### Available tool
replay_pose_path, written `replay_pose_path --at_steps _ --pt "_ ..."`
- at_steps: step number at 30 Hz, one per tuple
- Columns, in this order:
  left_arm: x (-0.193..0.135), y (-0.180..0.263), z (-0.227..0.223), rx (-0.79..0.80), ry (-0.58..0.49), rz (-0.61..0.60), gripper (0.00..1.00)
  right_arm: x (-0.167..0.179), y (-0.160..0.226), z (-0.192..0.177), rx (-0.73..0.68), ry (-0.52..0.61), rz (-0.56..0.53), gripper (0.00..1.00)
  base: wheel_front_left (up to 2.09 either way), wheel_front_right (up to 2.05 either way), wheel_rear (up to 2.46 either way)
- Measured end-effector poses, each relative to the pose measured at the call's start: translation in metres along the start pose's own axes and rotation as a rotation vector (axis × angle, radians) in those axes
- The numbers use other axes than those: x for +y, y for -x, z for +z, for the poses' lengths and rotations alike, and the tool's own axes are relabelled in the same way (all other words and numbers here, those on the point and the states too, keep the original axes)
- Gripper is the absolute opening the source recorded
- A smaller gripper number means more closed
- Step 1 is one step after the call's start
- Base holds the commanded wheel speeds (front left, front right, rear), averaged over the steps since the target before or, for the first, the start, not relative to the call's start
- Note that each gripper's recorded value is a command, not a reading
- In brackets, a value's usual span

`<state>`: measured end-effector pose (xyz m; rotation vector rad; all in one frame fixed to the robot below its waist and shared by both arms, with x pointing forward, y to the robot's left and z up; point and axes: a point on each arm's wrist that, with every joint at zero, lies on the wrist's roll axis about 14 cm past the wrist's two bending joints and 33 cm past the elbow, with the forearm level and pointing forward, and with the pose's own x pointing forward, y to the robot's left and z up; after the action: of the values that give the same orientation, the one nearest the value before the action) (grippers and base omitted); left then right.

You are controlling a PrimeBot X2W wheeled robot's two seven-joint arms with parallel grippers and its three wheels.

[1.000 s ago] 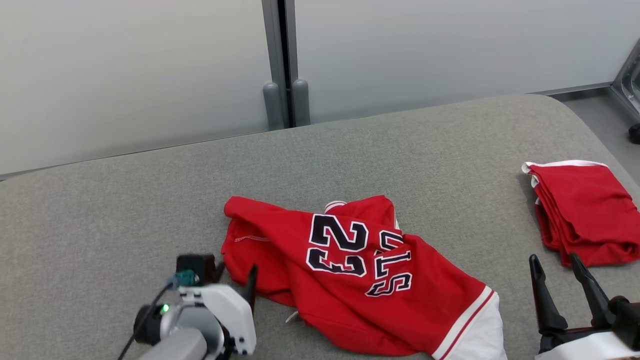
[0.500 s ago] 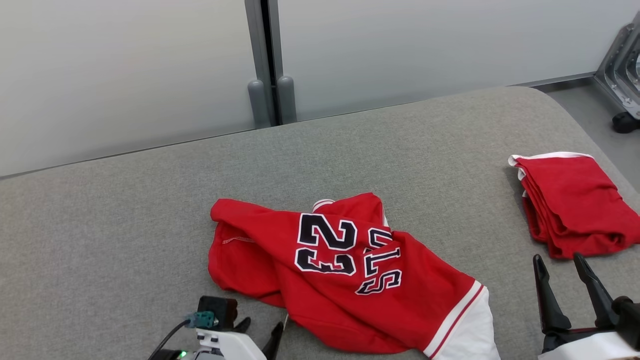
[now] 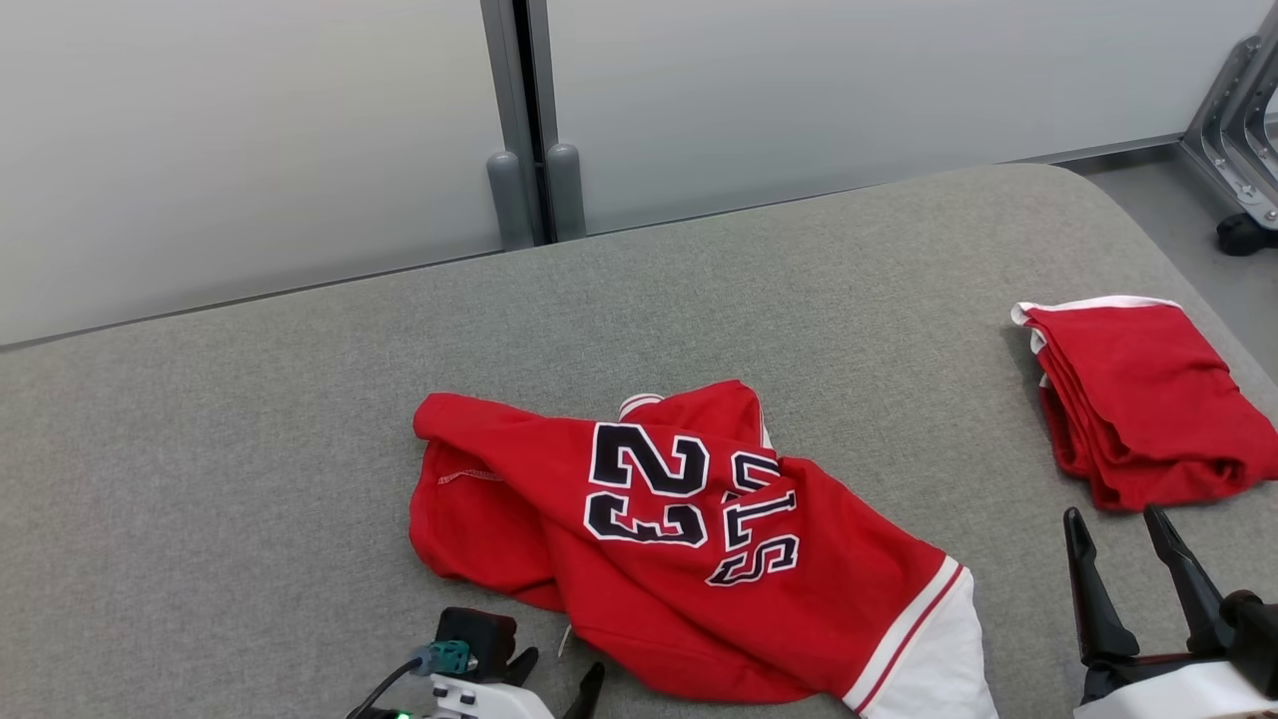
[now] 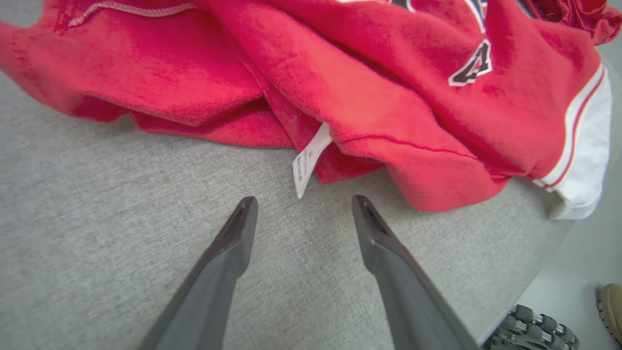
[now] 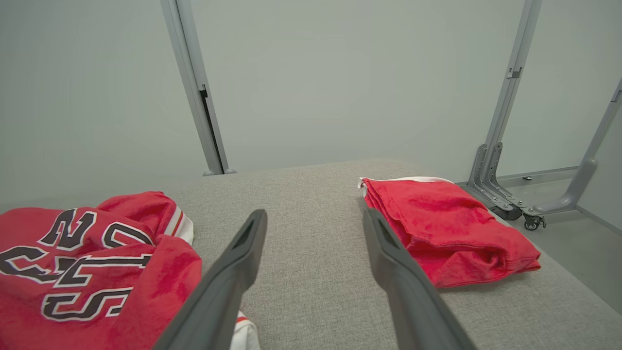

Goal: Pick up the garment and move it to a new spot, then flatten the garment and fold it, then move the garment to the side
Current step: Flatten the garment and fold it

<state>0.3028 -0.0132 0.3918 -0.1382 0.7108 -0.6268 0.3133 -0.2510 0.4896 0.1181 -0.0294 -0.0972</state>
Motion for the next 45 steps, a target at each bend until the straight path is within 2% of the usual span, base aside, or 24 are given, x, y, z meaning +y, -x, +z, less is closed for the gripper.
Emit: replay_pose_path --at_steps 6,7,8,10,11,12,13,20,27,30,33,36,40,45 --pt "0.001 -0.010 0.005 -0.027 -0.007 0.009 1.00 -0.001 -0.001 -0.001 0.004 -0.001 -0.002 1.00 0.00 0.00 0.00" --pt "0.002 -0.012 0.008 -0.037 -0.009 0.014 0.97 -0.001 -0.001 -0.001 0.005 0.000 -0.002 1.00 0.00 0.00 0.00" --pt "0.002 -0.014 0.010 -0.047 -0.011 0.018 0.86 -0.002 -0.001 -0.002 0.007 0.000 -0.003 1.00 0.00 0.00 0.00" --pt "0.002 -0.017 0.015 -0.069 -0.022 0.019 0.43 -0.003 -0.001 -0.001 0.007 0.002 -0.005 1.00 0.00 0.00 0.00" --pt "0.002 -0.018 0.017 -0.076 -0.022 0.016 0.43 -0.004 -0.001 0.000 0.006 0.003 -0.006 1.00 0.00 0.00 0.00" --pt "0.001 -0.019 0.018 -0.080 -0.022 0.014 0.25 -0.004 -0.001 0.000 0.006 0.004 -0.007 1.00 0.00 0.00 0.00" --pt "-0.001 -0.019 0.017 -0.077 -0.026 0.000 0.00 -0.004 -0.001 0.000 0.006 0.004 -0.008 1.00 0.00 0.00 0.00" --pt "-0.001 -0.010 0.027 -0.112 -0.091 -0.002 0.00 -0.004 0.001 -0.001 0.004 -0.001 -0.009 1.00 0.00 0.00 0.00" --pt "0.023 0.036 0.051 -0.191 -0.226 0.132 0.00 0.011 0.000 -0.003 0.003 -0.013 0.031 1.00 0.00 0.00 0.00" --pt "0.032 0.062 0.047 -0.183 -0.289 0.208 0.00 0.021 -0.002 -0.003 0.001 -0.017 0.058 1.00 0.00 0.00 0.00" --pt "0.029 0.085 0.032 -0.133 -0.299 0.236 0.00 0.032 -0.005 -0.002 -0.008 -0.026 0.087 1.00 0.00 0.00 0.00" --pt "0.007 0.096 0.016 -0.090 -0.281 0.188 0.00 0.042 -0.009 0.000 -0.015 -0.029 0.114 1.00 0.00 0.00 0.00" --pt "-0.027 0.089 0.012 -0.077 -0.286 0.080 0.00 0.048 -0.009 -0.002 -0.010 -0.032 0.128 1.00 0.00 0.00 0.00" --pt "-0.066 0.064 0.005 -0.027 -0.357 -0.078 0.00 0.043 -0.008 -0.002 -0.007 -0.030 0.113 1.00 0.00 0.00 0.00"
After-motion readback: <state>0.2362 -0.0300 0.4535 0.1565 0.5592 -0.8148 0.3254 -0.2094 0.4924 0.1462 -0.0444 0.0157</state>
